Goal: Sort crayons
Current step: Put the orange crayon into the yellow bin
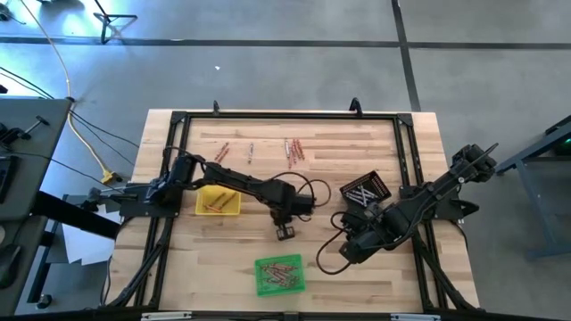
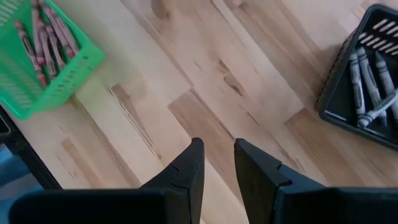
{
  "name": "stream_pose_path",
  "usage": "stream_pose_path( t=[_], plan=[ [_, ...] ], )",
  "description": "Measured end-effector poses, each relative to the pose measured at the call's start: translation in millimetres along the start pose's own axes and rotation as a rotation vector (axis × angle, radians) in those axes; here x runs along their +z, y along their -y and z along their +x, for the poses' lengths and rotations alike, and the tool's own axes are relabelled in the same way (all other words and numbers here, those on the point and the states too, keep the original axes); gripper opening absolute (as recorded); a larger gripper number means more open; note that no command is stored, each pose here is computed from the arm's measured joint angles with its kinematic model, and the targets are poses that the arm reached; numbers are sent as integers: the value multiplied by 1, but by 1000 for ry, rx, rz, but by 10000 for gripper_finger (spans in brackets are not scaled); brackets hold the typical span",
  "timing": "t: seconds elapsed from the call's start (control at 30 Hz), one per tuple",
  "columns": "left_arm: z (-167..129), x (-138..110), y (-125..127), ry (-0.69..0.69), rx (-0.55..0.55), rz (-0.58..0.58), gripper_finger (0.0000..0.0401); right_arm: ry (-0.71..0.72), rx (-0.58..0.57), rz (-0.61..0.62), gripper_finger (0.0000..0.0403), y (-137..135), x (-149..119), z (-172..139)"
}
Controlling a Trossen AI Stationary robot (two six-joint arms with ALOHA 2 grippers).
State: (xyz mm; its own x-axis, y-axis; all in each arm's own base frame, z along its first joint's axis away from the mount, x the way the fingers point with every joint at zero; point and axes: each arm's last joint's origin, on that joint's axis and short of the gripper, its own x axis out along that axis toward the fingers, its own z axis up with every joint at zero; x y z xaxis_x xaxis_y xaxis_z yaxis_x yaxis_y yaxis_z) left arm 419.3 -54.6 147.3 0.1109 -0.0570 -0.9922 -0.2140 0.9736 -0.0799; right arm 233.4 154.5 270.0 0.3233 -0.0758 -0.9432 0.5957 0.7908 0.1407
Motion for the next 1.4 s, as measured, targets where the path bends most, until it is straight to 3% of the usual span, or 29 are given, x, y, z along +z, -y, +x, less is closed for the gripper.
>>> stream_pose_path(
  t=[0.23,0.37,0.53,0.67,0.83,1.0,1.13,1.4],
  plan=[
    [-73,-4,-4,172,-25,-20,1,-20,-13,-5,83,2,-1,0],
    [-115,-18,-14,244,37,-46,1,-24,-28,-7,83,3,-1,0],
    [-150,-55,-28,132,206,-92,1,22,-53,-3,83,4,0,0],
    [-173,-96,-34,4,268,-125,1,60,-73,-4,83,6,1,0],
    [-176,-147,-41,-35,206,-201,1,115,-100,45,83,8,5,1],
    [-157,-182,-56,40,136,-346,1,133,-103,80,83,10,14,3],
    [-133,-202,-69,80,110,-396,1,168,-79,123,83,10,24,5],
    [-92,-226,-86,33,132,-453,2,212,-26,220,83,12,47,9]
  ],
)
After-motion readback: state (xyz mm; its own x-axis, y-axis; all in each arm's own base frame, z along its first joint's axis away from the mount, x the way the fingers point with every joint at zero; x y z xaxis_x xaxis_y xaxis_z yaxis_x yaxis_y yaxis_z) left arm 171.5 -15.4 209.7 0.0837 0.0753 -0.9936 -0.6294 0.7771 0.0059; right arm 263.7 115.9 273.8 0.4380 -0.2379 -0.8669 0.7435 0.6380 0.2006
